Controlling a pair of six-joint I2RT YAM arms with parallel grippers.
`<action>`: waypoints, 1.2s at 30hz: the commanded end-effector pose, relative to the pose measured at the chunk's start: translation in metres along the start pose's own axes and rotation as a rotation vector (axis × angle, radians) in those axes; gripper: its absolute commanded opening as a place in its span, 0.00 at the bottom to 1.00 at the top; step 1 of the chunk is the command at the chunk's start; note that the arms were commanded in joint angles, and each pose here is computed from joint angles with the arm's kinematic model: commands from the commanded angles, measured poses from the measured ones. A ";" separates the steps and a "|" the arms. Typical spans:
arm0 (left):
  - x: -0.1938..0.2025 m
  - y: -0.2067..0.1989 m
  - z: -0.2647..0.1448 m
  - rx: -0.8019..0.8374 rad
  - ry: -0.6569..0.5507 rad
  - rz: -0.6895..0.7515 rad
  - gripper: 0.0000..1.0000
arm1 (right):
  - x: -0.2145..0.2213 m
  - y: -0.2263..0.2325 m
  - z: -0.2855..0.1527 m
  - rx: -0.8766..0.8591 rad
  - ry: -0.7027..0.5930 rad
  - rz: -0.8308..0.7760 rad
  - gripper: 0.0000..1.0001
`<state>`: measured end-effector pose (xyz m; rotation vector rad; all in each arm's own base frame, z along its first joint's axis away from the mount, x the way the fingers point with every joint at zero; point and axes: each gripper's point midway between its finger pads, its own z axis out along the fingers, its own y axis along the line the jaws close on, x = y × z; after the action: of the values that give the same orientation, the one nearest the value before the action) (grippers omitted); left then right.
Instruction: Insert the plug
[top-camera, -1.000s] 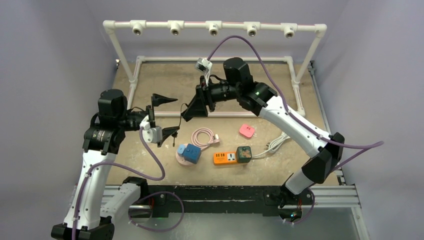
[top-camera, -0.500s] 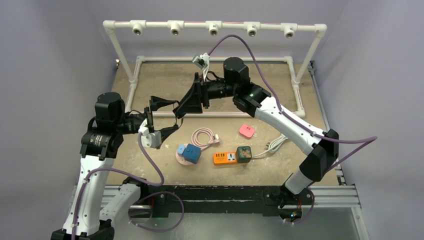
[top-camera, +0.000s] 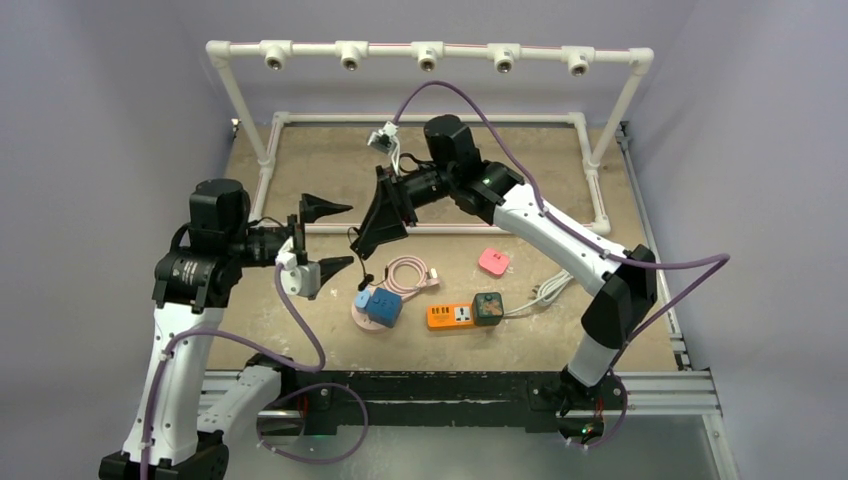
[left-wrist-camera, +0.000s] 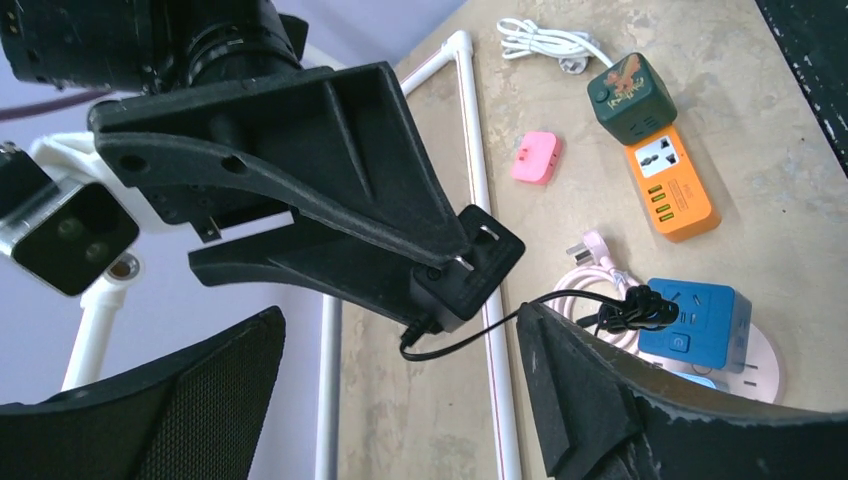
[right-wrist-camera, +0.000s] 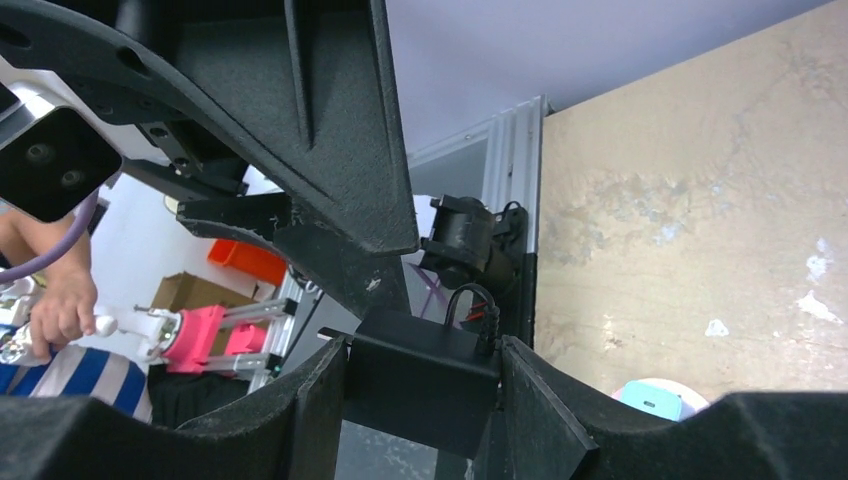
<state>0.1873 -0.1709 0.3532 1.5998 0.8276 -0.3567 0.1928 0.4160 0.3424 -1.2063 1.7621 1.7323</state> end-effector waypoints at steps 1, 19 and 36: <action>-0.018 -0.009 0.001 0.087 -0.074 0.018 0.82 | -0.013 0.030 -0.003 -0.106 0.001 -0.062 0.52; -0.019 -0.025 0.003 0.177 -0.102 0.038 0.52 | -0.013 0.022 0.018 -0.099 0.051 -0.039 0.54; -0.020 -0.027 0.004 0.147 -0.115 -0.036 0.00 | -0.027 0.016 0.012 -0.018 0.002 -0.062 0.99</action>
<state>0.1606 -0.1754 0.3370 1.7469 0.7527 -0.4740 0.1830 0.4348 0.3395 -1.2795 1.8005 1.7920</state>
